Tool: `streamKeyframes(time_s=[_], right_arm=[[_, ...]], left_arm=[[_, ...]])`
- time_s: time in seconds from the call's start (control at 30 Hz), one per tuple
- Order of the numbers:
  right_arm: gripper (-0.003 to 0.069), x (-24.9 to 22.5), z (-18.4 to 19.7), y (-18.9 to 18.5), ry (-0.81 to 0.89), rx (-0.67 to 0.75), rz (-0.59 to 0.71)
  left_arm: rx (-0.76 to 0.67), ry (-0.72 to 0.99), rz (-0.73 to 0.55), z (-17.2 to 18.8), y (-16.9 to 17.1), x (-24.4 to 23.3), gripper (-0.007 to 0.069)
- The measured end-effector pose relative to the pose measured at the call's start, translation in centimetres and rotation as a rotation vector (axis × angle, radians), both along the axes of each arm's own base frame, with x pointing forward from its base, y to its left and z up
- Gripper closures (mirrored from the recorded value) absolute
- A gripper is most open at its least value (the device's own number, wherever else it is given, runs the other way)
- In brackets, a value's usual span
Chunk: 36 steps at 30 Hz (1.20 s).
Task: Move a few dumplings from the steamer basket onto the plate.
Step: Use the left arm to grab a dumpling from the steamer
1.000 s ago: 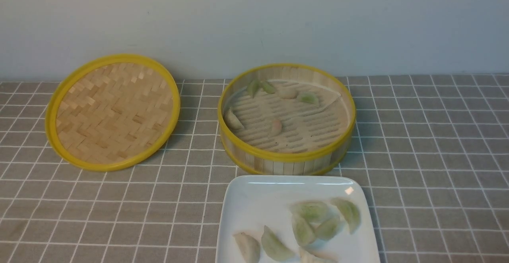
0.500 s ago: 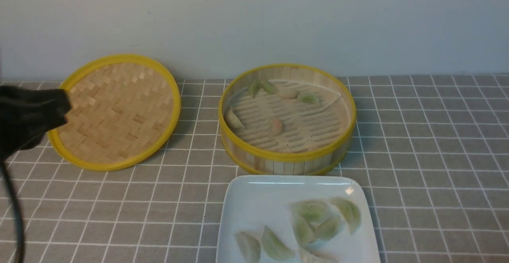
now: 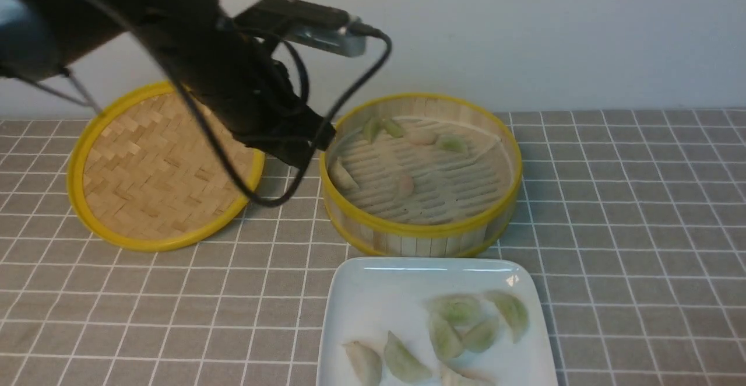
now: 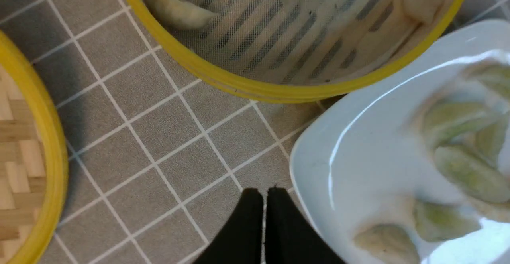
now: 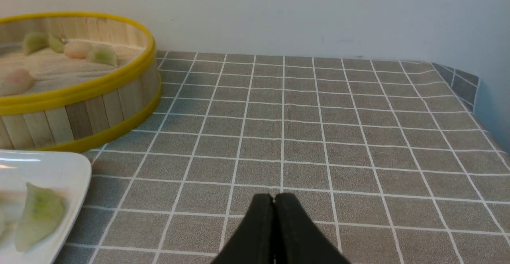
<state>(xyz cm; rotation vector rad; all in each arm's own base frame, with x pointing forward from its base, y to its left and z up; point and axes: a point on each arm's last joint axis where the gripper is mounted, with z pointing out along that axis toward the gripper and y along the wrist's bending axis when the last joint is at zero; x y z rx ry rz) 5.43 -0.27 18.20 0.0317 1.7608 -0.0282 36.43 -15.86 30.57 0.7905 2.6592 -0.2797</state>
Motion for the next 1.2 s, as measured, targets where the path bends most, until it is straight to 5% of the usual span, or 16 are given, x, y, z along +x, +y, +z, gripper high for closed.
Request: streamKeyframes(time_s=[0.37, 0.8, 1.0, 1.2], right_arm=[[0.0672, 0.0, 0.0, 0.0, 0.0, 0.0, 0.0], [0.0672, 0.0, 0.0, 0.0, 0.0, 0.0, 0.0], [0.0672, 0.0, 0.0, 0.0, 0.0, 0.0, 0.0], [0.0672, 0.0, 0.0, 0.0, 0.0, 0.0, 0.0]], left_arm=[[0.148, -0.069, -0.063, -3.8, -4.8, 7.6, 0.063], [0.174, -0.075, -0.099, -6.1, -5.4, 9.1, 0.0615], [0.19, -0.051, -0.116, -9.1, -5.8, 9.9, 0.049], [0.206, -0.074, -0.121, -11.1, -6.1, 10.7, 0.0233]])
